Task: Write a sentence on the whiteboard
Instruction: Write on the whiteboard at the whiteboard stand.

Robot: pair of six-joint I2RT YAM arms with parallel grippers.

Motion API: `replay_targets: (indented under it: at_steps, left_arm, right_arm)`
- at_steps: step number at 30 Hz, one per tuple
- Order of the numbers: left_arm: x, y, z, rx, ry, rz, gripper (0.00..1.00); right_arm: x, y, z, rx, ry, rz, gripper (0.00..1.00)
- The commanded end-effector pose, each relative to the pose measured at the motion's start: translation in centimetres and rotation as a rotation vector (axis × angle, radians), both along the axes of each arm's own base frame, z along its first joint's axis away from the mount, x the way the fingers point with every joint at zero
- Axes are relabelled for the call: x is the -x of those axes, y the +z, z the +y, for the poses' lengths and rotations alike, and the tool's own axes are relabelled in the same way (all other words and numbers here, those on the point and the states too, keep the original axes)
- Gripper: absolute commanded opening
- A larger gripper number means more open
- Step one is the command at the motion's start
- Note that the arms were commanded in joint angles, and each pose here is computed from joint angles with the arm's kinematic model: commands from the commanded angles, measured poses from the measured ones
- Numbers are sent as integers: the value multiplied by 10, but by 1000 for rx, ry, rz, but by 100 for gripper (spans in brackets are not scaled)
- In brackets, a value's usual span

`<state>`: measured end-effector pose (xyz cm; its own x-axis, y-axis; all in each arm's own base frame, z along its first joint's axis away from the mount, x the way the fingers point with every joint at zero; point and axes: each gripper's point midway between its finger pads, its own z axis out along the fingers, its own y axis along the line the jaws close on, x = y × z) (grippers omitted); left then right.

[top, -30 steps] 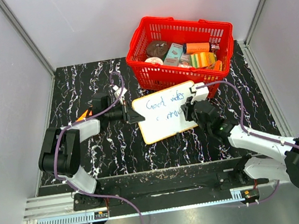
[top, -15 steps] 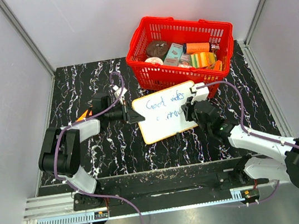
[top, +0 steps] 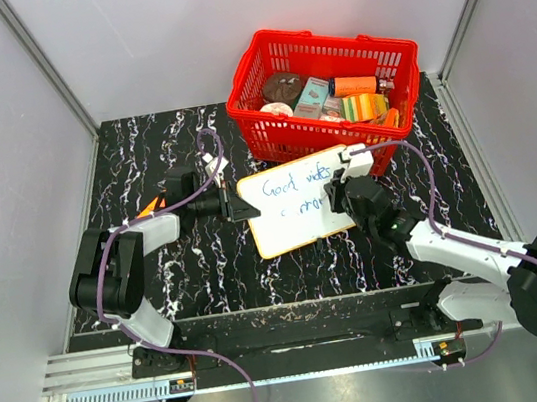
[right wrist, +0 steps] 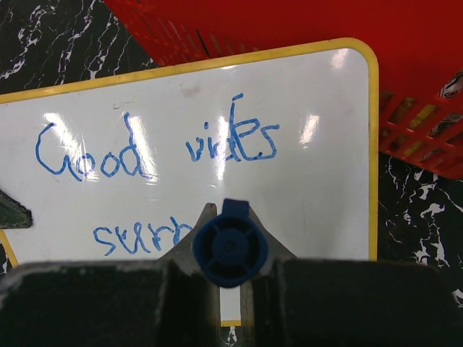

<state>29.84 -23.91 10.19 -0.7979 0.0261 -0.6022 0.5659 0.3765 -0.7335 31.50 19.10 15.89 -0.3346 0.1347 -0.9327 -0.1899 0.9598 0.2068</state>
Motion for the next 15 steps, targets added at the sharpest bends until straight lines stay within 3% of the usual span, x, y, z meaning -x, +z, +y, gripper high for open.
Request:
replay_targets:
  at_steps: [1, 15]
  left_arm:
    - [-9, -40, 8, -150, 53, -37, 0]
    - [-9, -40, 8, -151, 53, -39, 0]
  right_arm:
    - [-14, 17, -10, 9, -66, -44, 0]
    - [-9, 12, -3, -6, -17, -31, 0]
